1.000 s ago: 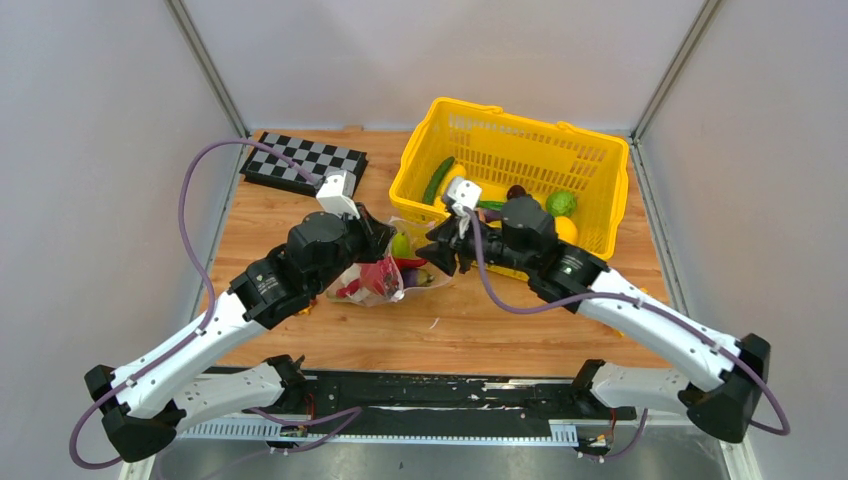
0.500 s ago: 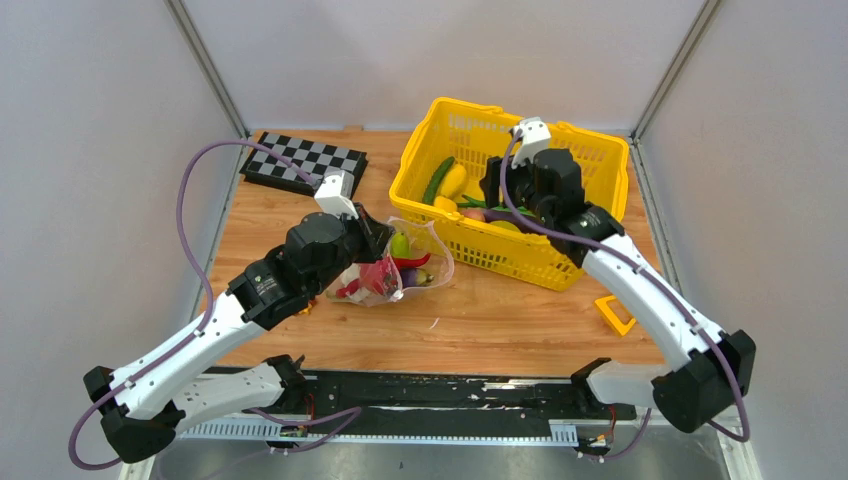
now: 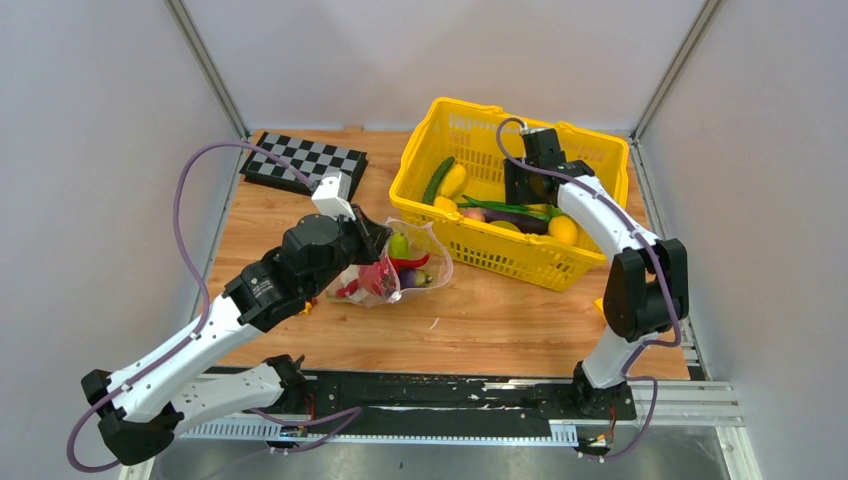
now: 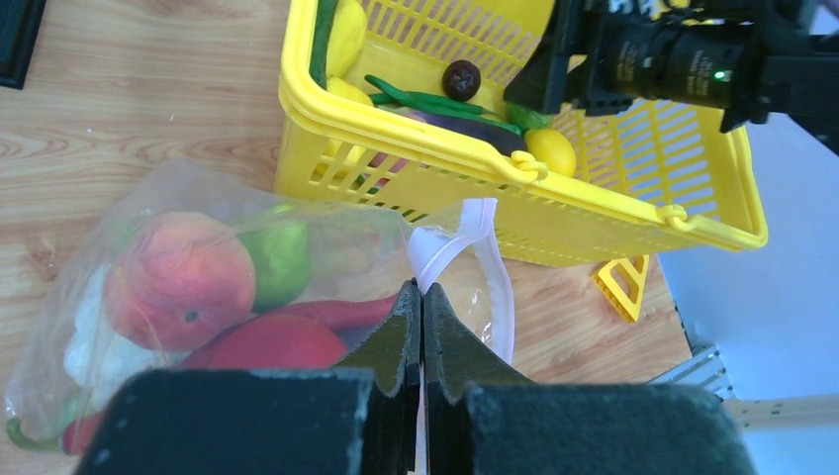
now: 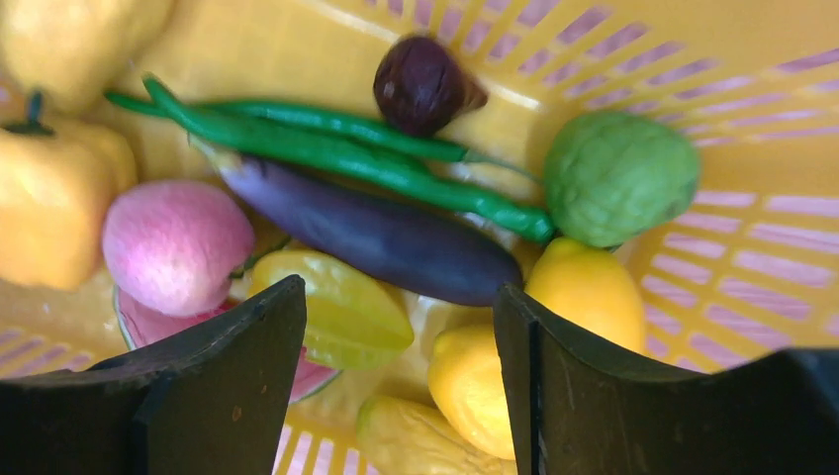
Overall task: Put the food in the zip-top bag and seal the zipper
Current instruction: Pick up the fake fruit from the bin.
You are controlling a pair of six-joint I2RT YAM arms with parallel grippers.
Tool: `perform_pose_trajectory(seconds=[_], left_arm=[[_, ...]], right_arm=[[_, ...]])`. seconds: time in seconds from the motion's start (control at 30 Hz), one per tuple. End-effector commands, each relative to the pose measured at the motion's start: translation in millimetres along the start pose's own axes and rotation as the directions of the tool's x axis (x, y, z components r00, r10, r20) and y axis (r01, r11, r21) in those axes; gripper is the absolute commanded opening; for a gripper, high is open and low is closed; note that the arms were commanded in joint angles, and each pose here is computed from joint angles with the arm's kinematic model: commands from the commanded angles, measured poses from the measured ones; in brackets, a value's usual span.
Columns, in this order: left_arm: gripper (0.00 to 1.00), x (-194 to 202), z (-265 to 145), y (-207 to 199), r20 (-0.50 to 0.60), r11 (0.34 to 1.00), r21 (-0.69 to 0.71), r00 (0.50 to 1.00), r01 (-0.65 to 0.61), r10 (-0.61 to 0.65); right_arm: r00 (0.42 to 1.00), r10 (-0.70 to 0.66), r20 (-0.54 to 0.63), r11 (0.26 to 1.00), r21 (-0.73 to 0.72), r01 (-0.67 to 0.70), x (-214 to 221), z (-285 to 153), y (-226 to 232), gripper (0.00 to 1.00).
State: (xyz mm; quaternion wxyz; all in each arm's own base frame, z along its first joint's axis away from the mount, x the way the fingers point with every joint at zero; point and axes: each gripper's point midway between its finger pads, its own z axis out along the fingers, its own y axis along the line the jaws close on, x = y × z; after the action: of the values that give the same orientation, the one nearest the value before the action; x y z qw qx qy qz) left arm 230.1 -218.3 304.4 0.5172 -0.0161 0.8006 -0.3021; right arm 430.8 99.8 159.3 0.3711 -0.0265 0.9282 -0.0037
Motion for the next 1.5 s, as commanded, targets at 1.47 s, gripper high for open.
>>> perform_pose_trajectory(seconds=[1.47], left_arm=[[0.00,-11,-2,-1,0.046,1.000,0.009,0.999,0.012,-0.012]], right_arm=[[0.991,0.017,-0.136,0.924,-0.376,-0.068,51,70,123,0.96]])
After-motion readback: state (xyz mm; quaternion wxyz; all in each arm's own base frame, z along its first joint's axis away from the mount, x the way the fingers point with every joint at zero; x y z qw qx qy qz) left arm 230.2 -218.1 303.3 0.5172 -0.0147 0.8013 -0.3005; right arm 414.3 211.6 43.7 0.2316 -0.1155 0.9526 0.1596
